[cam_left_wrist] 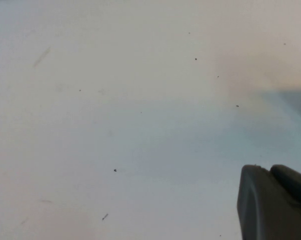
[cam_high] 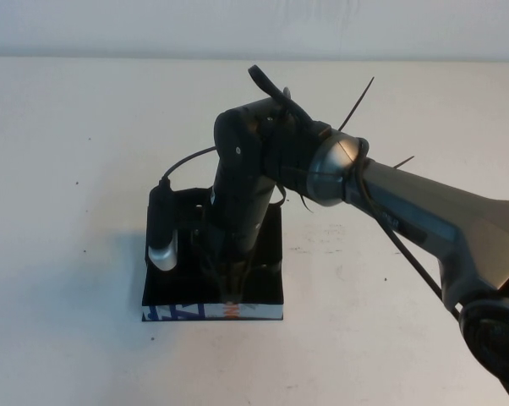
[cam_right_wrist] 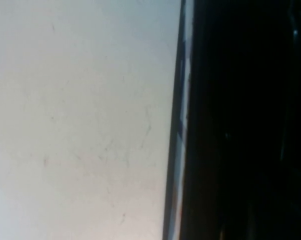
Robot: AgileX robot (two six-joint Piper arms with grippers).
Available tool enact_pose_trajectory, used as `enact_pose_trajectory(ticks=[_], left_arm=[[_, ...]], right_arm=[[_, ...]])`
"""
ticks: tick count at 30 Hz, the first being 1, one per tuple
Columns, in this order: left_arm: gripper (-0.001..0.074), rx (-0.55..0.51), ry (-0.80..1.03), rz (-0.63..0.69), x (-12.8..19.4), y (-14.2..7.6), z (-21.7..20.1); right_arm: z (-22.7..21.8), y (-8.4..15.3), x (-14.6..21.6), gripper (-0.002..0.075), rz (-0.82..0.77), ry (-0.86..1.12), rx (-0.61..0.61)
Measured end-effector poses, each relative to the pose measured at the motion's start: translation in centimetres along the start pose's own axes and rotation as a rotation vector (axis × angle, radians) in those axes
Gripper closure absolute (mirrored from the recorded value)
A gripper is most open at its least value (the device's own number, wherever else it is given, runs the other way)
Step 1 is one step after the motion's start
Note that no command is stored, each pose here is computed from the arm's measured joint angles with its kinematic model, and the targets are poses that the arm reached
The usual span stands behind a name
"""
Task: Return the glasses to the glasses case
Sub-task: Place the glasses in the glasses case
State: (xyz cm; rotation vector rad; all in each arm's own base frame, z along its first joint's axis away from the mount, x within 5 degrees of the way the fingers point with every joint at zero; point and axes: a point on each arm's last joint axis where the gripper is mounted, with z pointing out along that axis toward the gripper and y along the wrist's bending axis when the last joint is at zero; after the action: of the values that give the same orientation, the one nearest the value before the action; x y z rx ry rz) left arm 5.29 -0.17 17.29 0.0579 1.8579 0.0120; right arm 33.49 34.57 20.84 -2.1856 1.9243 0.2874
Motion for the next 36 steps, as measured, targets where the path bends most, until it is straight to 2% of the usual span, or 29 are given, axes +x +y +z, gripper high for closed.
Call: enact_pose_trajectory(ticks=[18,20,27,30,36], left_arm=[[0.0736,0.0,0.0,0.0,0.0,0.0,0.0],[0.0736,0.0,0.0,0.0,0.0,0.0,0.0],[0.0736,0.0,0.0,0.0,0.0,0.0,0.0],[0.0736,0.0,0.0,0.0,0.0,0.0,0.0],[0.0736,0.0,0.0,0.0,0.0,0.0,0.0]], right_arm=[[0.3,-0.2,0.2,0.0694,0.054,-0.023,-0.023],[0.3,-0.2,0.2,0.0658,0.054,-0.023,-0.023],[0.9,-0.3,0.2,0.0407,0.056,-0.017,-0.03],[0.2,-0.5,-0.1,0.0376,0.054,-0.032,-0.011],[-2.5,-0.6,-0.8,0.0367,0.06,-0.072,0.047]])
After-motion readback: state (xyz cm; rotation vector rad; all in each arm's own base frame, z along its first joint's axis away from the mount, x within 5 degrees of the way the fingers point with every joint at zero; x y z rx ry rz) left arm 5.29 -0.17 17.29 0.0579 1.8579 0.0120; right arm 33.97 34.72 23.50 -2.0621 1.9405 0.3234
